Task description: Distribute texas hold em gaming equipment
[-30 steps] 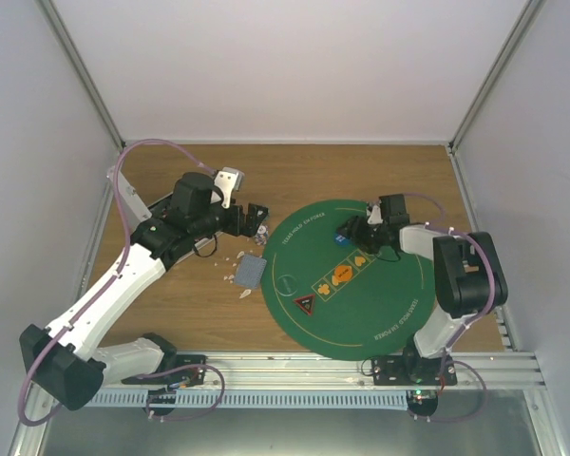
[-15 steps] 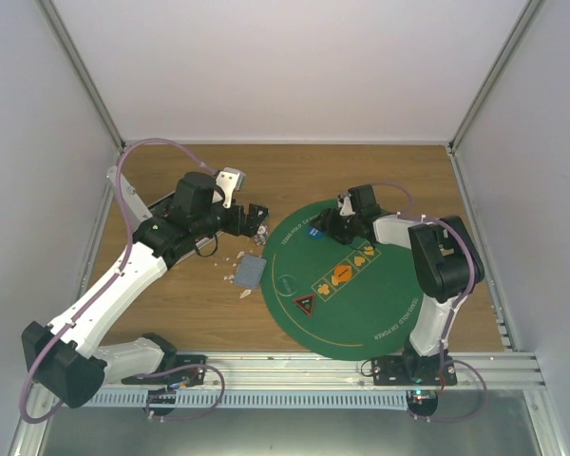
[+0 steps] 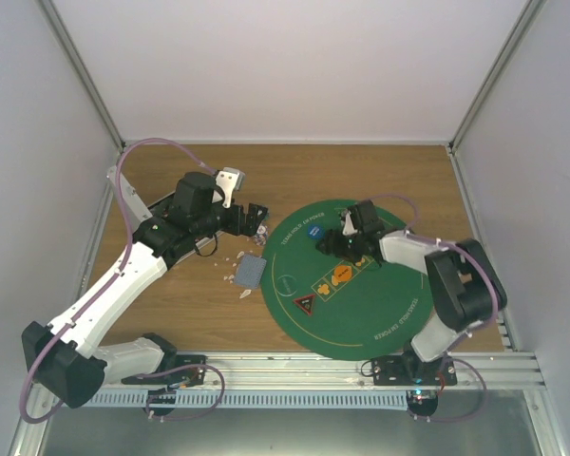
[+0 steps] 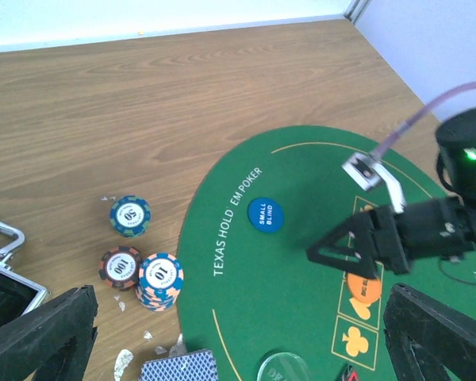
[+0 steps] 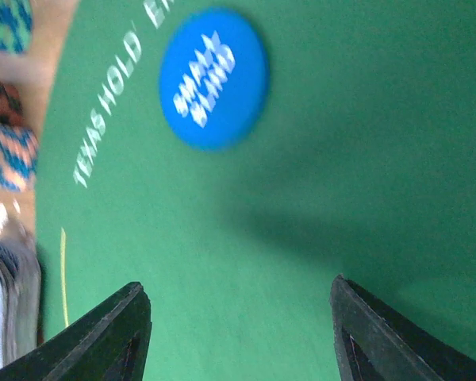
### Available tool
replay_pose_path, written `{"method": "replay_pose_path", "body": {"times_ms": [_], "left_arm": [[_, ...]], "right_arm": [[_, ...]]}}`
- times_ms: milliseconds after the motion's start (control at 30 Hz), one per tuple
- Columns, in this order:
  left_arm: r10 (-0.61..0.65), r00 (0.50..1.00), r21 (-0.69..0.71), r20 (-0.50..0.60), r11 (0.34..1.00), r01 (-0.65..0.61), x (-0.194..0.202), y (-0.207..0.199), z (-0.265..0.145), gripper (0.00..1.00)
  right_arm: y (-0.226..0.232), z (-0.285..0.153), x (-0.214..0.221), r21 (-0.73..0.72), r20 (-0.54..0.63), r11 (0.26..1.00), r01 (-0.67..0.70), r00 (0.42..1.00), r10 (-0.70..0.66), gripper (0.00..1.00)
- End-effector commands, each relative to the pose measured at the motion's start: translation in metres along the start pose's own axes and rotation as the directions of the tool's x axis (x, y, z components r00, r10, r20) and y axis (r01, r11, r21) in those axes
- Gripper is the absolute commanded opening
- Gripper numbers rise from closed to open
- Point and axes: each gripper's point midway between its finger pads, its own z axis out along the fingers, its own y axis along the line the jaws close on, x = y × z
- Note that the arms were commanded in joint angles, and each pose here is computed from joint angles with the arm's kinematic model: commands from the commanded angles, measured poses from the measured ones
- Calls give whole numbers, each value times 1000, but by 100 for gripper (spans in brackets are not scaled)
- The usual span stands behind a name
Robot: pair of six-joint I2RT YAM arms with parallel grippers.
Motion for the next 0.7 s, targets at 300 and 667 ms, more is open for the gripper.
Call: {"method": "replay_pose_path", "body": {"times_ms": [300, 667], "left_arm": [[-21, 997, 49, 79, 999, 17, -17, -11, -11, 99], [-45, 996, 76, 76, 996, 39, -12, -14, -14, 99]], "right_arm": [[10, -39, 67, -9, -121, 986, 167, 979, -166, 64], [15, -28, 106, 15, -244, 994, 106, 965, -99, 64]]}}
